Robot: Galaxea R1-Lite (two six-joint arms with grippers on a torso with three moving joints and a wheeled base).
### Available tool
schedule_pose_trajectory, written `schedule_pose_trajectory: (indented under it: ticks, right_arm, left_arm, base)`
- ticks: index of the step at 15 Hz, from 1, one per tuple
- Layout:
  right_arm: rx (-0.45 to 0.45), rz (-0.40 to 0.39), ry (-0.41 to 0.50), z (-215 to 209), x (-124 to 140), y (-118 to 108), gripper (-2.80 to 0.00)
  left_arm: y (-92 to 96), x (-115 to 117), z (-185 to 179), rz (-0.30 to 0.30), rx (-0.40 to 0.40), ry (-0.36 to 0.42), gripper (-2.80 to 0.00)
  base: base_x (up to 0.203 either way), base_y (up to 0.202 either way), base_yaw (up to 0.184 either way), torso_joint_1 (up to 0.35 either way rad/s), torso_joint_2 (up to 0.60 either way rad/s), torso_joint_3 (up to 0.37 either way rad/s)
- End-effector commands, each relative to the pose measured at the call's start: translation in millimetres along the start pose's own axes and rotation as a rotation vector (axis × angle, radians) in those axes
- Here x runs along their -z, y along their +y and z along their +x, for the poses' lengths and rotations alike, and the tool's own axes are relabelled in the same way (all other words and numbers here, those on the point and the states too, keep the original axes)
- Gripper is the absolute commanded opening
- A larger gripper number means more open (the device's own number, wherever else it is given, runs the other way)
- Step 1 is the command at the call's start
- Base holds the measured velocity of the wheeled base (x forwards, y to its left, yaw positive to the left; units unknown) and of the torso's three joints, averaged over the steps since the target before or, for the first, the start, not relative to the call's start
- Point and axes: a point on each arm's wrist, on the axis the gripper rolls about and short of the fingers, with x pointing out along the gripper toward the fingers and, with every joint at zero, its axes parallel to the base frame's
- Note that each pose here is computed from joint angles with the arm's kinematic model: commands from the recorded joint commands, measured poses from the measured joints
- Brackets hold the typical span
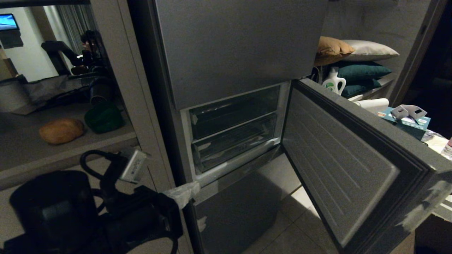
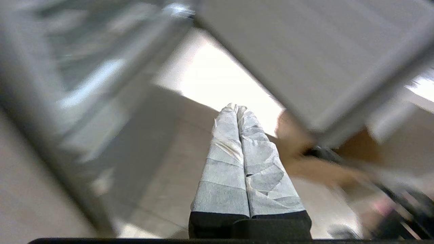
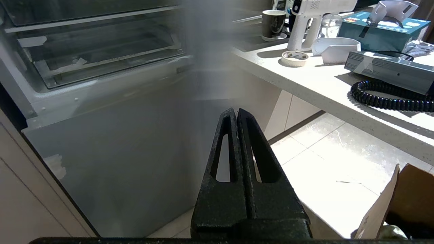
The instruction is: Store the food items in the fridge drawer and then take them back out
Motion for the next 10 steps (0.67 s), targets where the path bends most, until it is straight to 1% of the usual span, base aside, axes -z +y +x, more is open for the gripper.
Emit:
schedule_pose_trajectory:
  ticks: [1, 3, 5, 6, 8, 9, 10]
  right_arm:
    - [0.001, 0.0, 0.031, 2, 9, 0, -2.8]
    - [0.001, 0.0, 0.031, 2, 9, 0, -2.8]
    - [0.001, 0.0, 0.031, 2, 9, 0, -2.8]
    - [0.001, 0.0, 0.031, 2, 9, 0, -2.8]
    - [0.001, 0.0, 0.031, 2, 9, 0, -2.8]
    - [0.001, 0.0, 0.031, 2, 9, 0, -2.8]
    - [0.001, 0.0, 0.031, 2, 9, 0, -2.8]
  left_arm:
    - [2.4, -5, -22, -0.006, -0.04, -0.061, -2.8]
    - [2.7, -15, -44, -0.011, -0.047, -0.138, -2.8]
    - [6.9, -29, -65, -0.024, -0.119, -0.25, -2.8]
    - [10.3, -35, -76, -0.031, -0.181, -0.3, -2.8]
    - [15.9, -39, -96, -0.035, -0.298, -0.341, -2.8]
    - [17.4, -38, -107, -0.036, -0.341, -0.339, -2.8]
    - [21.3, -35, -118, -0.034, -0.401, -0.319, -2.8]
  base:
    - [0.0, 0.0, 0.0, 0.0, 0.0, 0.0]
    - [0.0, 0.0, 0.0, 0.0, 0.0, 0.0]
    - [0.0, 0.0, 0.0, 0.0, 0.0, 0.0]
    - [0.0, 0.0, 0.0, 0.0, 0.0, 0.0]
    - [0.0, 0.0, 0.0, 0.0, 0.0, 0.0]
    - [0.0, 0.0, 0.0, 0.0, 0.0, 0.0]
    - [0.0, 0.0, 0.0, 0.0, 0.0, 0.0]
